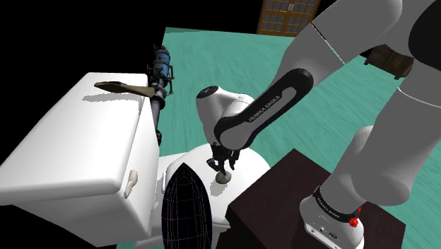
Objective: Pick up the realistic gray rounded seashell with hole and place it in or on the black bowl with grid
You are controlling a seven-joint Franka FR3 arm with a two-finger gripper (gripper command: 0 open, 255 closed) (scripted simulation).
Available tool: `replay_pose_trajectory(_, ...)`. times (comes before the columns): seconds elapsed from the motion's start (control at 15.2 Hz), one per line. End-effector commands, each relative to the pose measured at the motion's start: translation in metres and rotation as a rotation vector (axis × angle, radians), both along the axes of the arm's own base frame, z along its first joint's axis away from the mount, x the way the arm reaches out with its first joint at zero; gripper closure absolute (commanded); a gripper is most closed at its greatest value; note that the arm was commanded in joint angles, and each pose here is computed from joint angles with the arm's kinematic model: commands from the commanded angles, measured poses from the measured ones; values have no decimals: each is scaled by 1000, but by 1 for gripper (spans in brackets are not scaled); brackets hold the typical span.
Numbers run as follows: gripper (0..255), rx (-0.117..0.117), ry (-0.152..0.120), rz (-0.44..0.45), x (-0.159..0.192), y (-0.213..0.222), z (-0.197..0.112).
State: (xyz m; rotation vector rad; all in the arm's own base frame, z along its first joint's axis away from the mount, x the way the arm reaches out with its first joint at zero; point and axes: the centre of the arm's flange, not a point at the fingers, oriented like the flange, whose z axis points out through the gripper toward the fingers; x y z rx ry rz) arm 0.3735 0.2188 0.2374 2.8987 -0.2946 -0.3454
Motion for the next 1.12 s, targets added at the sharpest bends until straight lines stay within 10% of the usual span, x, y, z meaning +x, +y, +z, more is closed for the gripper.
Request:
replay_pose_trajectory(0.0,0,-39,-27,-96,3,4,-12)
replay_pose_trajectory(0.53,0,-347,-248,-867,44,8,-110)
replay_pose_trajectory(1.06,0,-367,-262,-915,39,-6,-149)
